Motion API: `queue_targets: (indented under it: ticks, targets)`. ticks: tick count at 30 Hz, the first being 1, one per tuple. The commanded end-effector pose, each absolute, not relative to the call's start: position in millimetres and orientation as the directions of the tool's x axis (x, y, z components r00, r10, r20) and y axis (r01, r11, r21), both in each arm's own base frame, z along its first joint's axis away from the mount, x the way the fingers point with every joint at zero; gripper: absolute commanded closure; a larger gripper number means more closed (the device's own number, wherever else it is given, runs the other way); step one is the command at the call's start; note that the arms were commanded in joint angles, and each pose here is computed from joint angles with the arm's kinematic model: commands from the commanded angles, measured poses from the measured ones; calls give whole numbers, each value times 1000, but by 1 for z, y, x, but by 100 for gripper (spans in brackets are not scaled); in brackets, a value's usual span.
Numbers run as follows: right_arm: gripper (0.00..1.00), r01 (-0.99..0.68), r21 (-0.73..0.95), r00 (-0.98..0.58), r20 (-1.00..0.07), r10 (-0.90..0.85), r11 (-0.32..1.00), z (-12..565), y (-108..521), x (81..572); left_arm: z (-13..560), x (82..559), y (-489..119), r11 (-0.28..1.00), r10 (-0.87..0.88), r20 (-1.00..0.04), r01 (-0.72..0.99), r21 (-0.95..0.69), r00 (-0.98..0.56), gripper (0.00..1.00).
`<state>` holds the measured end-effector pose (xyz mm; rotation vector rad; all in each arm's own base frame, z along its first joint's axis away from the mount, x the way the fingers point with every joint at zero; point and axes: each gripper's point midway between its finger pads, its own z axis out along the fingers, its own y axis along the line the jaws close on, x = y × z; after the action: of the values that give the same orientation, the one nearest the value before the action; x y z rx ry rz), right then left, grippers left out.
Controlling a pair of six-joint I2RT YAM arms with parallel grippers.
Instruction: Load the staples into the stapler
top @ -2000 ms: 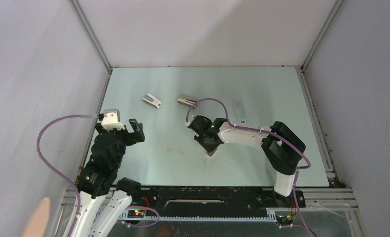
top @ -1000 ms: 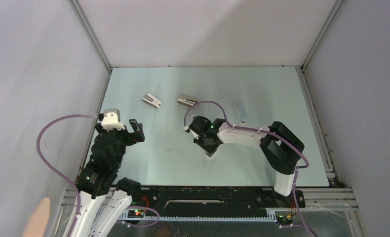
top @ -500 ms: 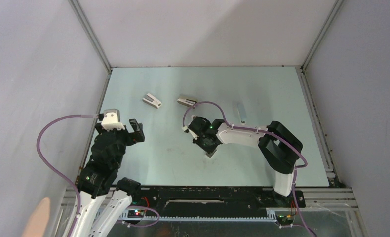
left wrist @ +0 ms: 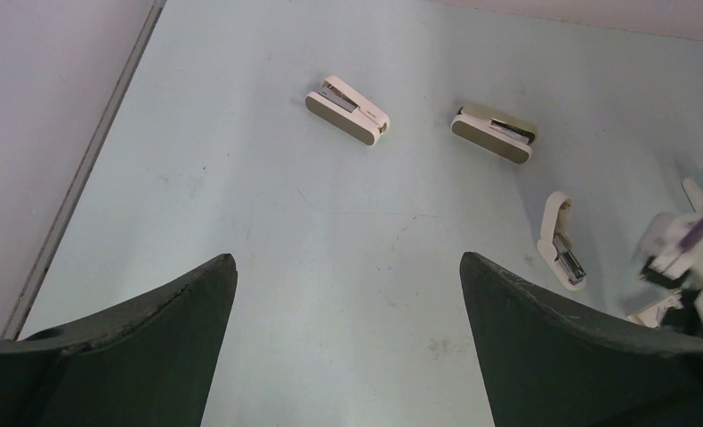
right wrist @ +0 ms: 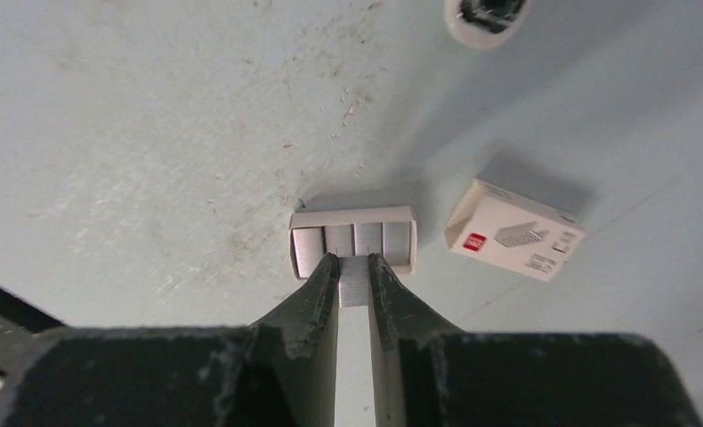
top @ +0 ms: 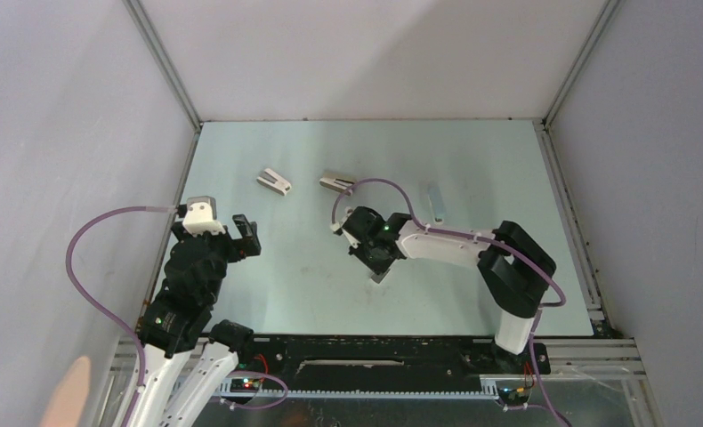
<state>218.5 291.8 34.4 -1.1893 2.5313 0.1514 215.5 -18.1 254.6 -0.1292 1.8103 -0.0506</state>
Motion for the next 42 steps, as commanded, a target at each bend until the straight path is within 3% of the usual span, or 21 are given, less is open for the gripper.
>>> queue_targets:
  ticks: [1,17,42]
  targets:
    - [87,-705,5,-614,-504,-607,709,83,303,237,258,219,-18,993,-115,-969,-60,-104,-217,2]
    - [87,-530,90,-590,-754,-290,843,105,344,321,259,218,-17,992,-115,-970,-65,-104,-213,2]
    - [88,-467,15,-545,-792,-275,884,50,352,351,259,218,-16,992,-118,-971,-67,-106,-207,2]
